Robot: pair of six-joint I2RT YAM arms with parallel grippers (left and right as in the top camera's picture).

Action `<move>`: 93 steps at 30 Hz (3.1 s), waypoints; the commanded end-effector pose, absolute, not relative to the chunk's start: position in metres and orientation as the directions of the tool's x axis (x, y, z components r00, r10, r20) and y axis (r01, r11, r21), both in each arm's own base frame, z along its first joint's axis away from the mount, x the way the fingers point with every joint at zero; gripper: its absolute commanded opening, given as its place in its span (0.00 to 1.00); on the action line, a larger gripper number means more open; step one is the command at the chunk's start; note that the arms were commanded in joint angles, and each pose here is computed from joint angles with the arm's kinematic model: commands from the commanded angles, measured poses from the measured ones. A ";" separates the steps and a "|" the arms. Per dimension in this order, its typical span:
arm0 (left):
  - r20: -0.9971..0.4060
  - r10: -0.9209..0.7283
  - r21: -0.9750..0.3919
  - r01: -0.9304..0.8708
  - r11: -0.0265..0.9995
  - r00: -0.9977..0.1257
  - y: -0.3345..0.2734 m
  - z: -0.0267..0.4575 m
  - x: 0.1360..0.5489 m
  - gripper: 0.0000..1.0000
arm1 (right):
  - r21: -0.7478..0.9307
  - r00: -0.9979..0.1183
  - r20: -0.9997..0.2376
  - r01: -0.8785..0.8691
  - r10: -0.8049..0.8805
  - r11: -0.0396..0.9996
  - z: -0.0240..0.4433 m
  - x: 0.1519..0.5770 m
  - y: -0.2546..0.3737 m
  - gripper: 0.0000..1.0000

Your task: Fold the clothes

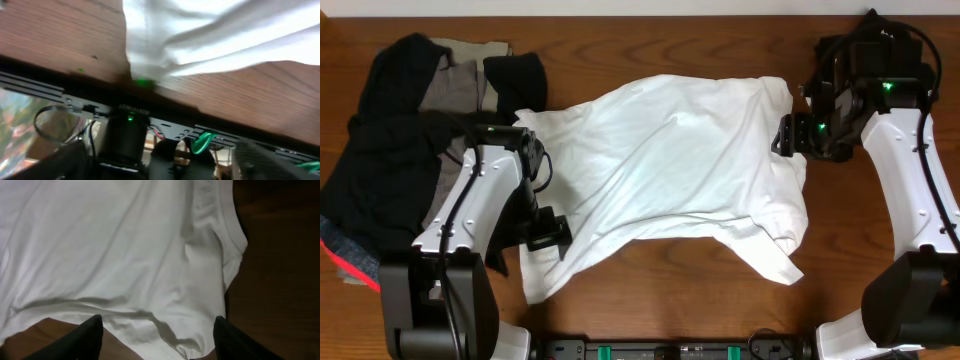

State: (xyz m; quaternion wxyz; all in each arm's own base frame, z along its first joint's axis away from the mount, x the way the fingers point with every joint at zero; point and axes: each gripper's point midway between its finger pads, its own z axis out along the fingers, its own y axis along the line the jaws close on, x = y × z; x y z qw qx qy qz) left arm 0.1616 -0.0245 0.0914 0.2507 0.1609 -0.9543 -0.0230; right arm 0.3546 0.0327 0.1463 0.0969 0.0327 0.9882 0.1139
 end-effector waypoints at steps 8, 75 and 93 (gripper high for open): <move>0.335 -0.324 0.049 -0.327 0.944 -0.885 -0.031 0.074 0.200 1.00 | 0.232 -0.932 -0.347 0.024 0.106 0.972 0.165 0.388 0.022 0.71; -0.343 -0.163 -0.123 -0.127 0.984 -0.925 -0.025 0.104 0.454 1.00 | 0.235 -0.808 -0.569 0.018 0.152 0.972 0.060 0.565 -0.062 0.49; -0.527 -0.054 -0.080 -0.013 0.997 -0.848 -0.021 0.053 0.533 0.99 | 0.283 -0.873 -0.478 -0.047 0.098 0.958 0.048 0.544 -0.027 0.92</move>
